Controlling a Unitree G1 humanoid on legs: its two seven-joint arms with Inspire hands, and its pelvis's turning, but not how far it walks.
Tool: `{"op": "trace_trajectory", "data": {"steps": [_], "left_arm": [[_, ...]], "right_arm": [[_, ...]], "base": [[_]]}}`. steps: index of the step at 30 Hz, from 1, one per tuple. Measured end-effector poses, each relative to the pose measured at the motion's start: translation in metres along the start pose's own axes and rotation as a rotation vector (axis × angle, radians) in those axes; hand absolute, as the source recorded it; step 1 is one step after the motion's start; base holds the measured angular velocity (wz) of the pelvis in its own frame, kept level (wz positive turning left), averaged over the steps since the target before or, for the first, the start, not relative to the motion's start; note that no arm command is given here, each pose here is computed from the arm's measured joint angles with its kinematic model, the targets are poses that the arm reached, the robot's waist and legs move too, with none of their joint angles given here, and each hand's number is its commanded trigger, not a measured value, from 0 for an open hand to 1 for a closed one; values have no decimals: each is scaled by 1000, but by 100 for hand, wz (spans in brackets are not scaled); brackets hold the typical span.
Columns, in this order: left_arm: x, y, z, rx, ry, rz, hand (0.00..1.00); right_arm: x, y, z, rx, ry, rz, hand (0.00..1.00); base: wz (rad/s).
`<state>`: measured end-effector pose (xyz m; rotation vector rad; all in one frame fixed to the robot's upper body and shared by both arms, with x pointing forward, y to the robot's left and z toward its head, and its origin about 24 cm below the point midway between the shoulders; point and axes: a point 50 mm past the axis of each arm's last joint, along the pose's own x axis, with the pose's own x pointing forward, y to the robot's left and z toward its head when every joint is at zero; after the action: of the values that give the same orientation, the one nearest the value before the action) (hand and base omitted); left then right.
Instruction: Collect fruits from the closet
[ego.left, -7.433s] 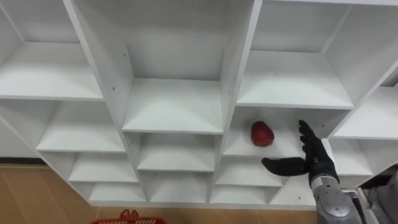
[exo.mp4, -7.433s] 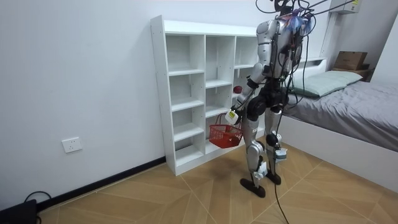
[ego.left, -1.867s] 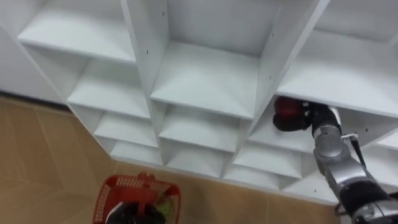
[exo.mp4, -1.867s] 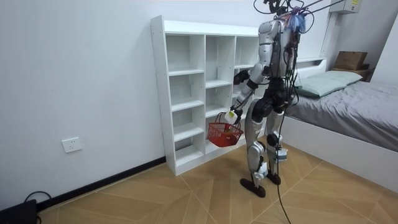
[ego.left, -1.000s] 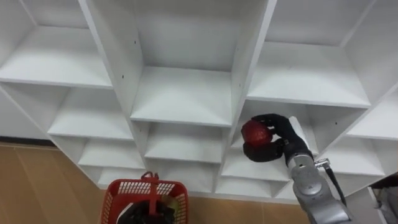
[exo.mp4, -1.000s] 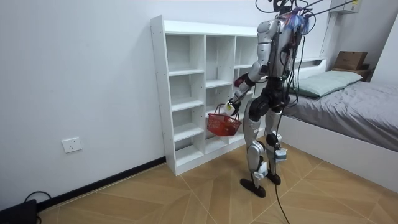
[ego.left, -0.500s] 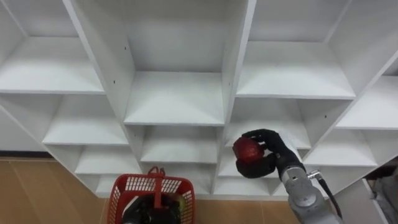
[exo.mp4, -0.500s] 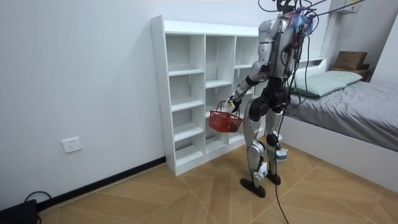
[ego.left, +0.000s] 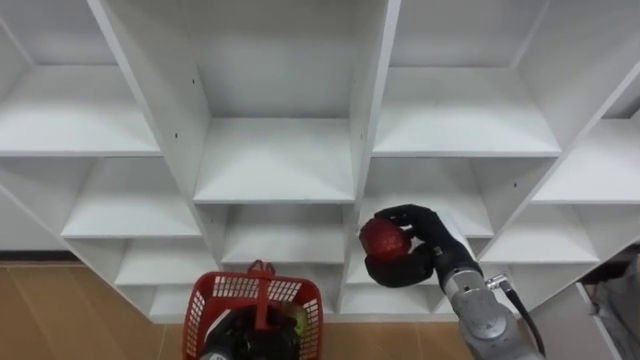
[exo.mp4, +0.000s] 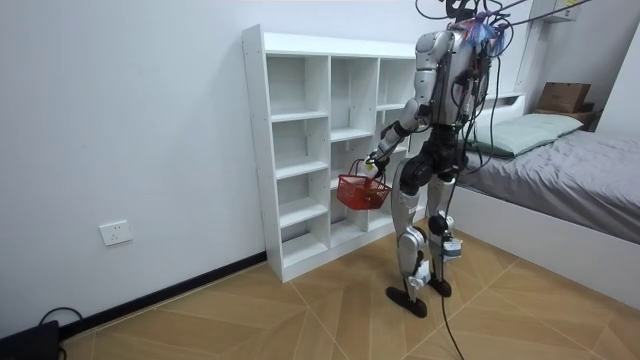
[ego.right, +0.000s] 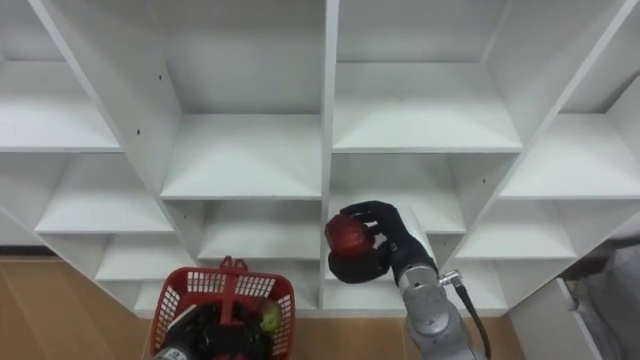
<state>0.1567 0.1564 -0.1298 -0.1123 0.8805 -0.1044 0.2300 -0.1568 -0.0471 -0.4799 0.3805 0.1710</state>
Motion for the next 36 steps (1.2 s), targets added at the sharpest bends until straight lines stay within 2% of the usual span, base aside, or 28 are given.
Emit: {"op": "trace_trajectory", "data": {"steps": [25, 36], "left_arm": [[2, -16, 1, 33, -4, -54, 100], [2, -17, 0, 52, 2, -66, 100]], "right_arm": [[-5, 23, -5, 0, 33, 133, 100], [-11, 42, -26, -39, 130, 249, 100]], "base": [[0], [0]]}}
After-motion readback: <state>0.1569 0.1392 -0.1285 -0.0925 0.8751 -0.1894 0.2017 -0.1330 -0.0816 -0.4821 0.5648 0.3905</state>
